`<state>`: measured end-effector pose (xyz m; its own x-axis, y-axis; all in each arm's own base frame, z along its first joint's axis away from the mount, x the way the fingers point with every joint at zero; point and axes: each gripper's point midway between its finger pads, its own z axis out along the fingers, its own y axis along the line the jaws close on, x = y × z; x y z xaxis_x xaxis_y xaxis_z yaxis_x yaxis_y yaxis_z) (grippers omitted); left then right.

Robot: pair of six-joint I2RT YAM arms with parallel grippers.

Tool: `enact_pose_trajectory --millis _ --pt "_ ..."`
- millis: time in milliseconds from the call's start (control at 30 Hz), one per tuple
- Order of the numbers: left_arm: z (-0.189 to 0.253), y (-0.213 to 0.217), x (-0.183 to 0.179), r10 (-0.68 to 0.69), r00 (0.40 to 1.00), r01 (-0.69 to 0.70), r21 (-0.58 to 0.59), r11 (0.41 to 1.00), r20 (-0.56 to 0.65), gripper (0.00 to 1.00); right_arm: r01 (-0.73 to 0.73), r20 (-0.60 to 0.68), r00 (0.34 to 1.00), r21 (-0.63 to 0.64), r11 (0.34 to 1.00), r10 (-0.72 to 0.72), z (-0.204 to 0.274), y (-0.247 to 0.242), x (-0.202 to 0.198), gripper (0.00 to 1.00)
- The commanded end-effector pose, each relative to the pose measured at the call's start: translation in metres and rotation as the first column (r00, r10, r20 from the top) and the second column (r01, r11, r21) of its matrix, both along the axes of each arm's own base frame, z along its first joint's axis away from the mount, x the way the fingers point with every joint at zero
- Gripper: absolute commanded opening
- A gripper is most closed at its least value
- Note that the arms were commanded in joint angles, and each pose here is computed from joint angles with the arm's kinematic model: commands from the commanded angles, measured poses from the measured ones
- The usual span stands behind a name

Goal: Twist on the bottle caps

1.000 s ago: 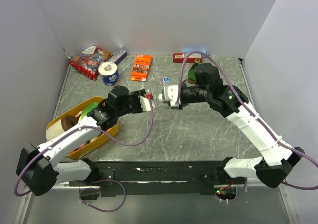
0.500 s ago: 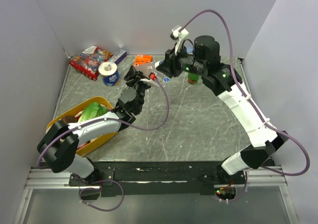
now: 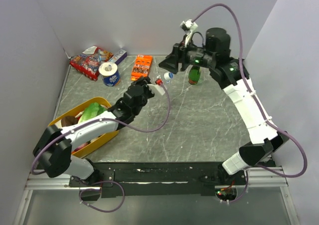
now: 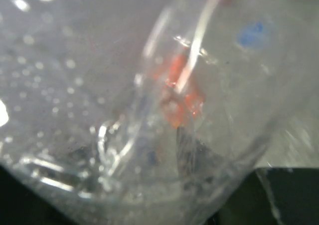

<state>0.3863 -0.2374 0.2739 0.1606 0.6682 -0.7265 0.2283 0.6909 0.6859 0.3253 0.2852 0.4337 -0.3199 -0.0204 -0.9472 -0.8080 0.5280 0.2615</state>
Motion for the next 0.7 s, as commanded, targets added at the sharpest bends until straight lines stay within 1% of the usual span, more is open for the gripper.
enact_pose_trajectory --millis 0,33,67,100,133,167,200,233,267,300,367,400,433,567,667 --pt "-0.051 -0.011 -0.047 -0.348 0.885 0.39 0.085 0.917 -0.309 0.01 -0.353 0.472 0.801 -0.121 0.928 0.367 0.066 -0.015 -0.079 0.65" --pt "-0.054 -0.014 -0.057 -0.437 0.835 0.483 0.063 0.874 -0.333 0.01 -0.384 0.504 0.756 -0.175 0.906 0.418 0.056 -0.016 -0.087 0.66" --pt "-0.053 -0.013 -0.063 -0.471 0.816 0.517 0.06 0.854 -0.335 0.01 -0.41 0.498 0.73 -0.229 0.883 0.468 0.041 -0.02 -0.097 0.67" --pt "-0.052 -0.01 -0.075 -0.512 0.788 0.566 0.076 0.821 -0.343 0.01 -0.406 0.566 0.643 -0.319 0.856 0.516 0.031 -0.024 -0.103 0.68" --pt "-0.051 -0.008 -0.081 -0.55 0.76 0.606 0.072 0.792 -0.347 0.01 -0.416 0.574 0.607 -0.36 0.835 0.55 0.022 -0.025 -0.109 0.68" --pt "-0.047 -0.013 -0.095 -0.614 0.711 0.667 0.052 0.743 -0.343 0.01 -0.445 0.541 0.591 -0.4 0.801 0.598 0.006 -0.026 -0.121 0.68" --pt "-0.049 -0.014 -0.102 -0.637 0.683 0.694 0.044 0.719 -0.357 0.01 -0.435 0.57 0.529 -0.454 0.778 0.628 -0.002 -0.027 -0.125 0.68" --pt "-0.045 -0.014 -0.106 -0.654 0.666 0.709 0.033 0.704 -0.359 0.01 -0.441 0.568 0.508 -0.474 0.762 0.647 -0.007 -0.026 -0.129 0.68" --pt "-0.042 -0.019 -0.114 -0.687 0.63 0.74 0.011 0.673 -0.361 0.01 -0.448 0.563 0.488 -0.494 0.745 0.667 -0.013 -0.027 -0.134 0.68" --pt "-0.042 -0.021 -0.117 -0.697 0.614 0.747 -0.013 0.665 -0.371 0.01 -0.458 0.561 0.447 -0.526 0.717 0.697 -0.022 -0.025 -0.143 0.68" --pt "-0.035 -0.026 -0.12 -0.712 0.594 0.756 -0.042 0.653 -0.373 0.01 -0.444 0.553 0.417 -0.569 0.692 0.721 -0.033 -0.024 -0.146 0.68" --pt "-0.032 -0.028 -0.122 -0.725 0.581 0.765 -0.054 0.641 -0.37 0.01 -0.45 0.554 0.39 -0.582 0.677 0.736 -0.039 -0.02 -0.151 0.68" --pt "-0.025 -0.03 -0.121 -0.732 0.581 0.768 -0.058 0.638 -0.356 0.01 -0.447 0.555 0.384 -0.588 0.674 0.738 -0.041 -0.019 -0.151 0.68" --pt "-0.016 -0.034 -0.119 -0.744 0.576 0.775 -0.065 0.629 -0.338 0.01 -0.458 0.539 0.376 -0.598 0.657 0.753 -0.047 -0.015 -0.151 0.67" --pt "-0.008 -0.035 -0.119 -0.752 0.575 0.784 -0.047 0.62 -0.323 0.01 -0.468 0.527 0.375 -0.603 0.646 0.763 -0.048 -0.011 -0.147 0.65"
